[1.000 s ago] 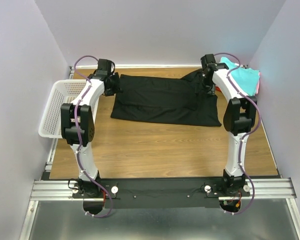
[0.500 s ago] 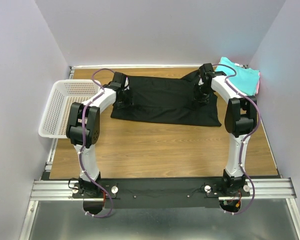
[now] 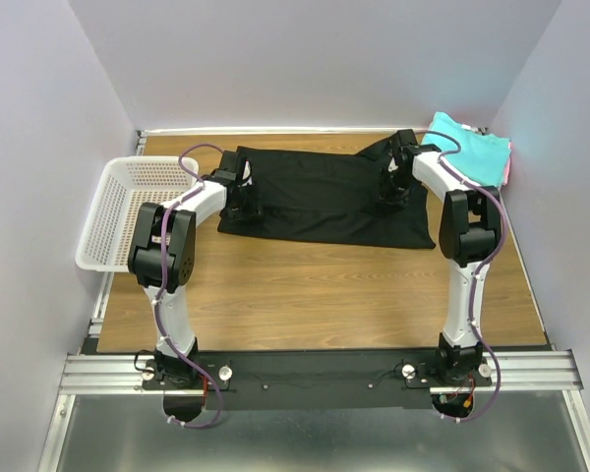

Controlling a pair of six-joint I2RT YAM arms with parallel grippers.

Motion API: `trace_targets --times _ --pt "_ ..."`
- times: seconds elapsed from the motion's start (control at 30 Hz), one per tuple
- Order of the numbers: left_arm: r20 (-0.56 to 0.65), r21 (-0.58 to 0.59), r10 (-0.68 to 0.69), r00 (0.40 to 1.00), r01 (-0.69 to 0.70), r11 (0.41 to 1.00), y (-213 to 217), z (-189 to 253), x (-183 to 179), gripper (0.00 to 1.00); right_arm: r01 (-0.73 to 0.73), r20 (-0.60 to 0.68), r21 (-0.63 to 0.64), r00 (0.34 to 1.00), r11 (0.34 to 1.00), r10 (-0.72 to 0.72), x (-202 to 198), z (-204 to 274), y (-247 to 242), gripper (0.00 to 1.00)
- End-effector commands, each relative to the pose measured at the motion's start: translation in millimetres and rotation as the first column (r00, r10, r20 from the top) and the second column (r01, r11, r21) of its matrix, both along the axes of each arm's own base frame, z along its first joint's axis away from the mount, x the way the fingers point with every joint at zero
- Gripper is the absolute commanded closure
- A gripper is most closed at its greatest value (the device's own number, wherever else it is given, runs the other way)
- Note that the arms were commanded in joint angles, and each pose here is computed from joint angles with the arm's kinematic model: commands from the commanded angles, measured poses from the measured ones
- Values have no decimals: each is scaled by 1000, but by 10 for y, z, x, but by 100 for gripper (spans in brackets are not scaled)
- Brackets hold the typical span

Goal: Fold and stack the t-shirts
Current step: Fold the tshirt

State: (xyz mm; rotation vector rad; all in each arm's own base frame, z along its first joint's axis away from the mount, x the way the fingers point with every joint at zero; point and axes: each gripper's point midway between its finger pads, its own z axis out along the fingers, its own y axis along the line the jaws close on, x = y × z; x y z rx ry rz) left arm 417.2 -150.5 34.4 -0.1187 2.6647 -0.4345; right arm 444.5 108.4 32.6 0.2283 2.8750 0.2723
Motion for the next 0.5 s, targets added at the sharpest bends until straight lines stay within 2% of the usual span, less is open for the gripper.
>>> trace_targets --times 0.0,0.2,0.23,0.33,0.47 --pt "-6 -1 -14 1000 14 1000 2 -10 -71 39 -20 -24 4 1000 1000 20 -41 -130 22 54" --pt "-13 14 -8 1000 9 1000 37 -44 -111 39 -23 -7 14 1000 1000 23 -2 -67 42 68" --pt "-16 14 -11 1000 11 1000 38 -48 -124 39 -24 7 19 1000 1000 24 33 -19 61 78" --pt "-18 16 -10 1000 10 1000 44 -63 -137 39 -18 39 29 999 999 17 118 93 75 94" --pt "-22 17 -11 1000 11 1000 51 -78 -160 39 -19 60 51 998 998 16 194 165 123 94"
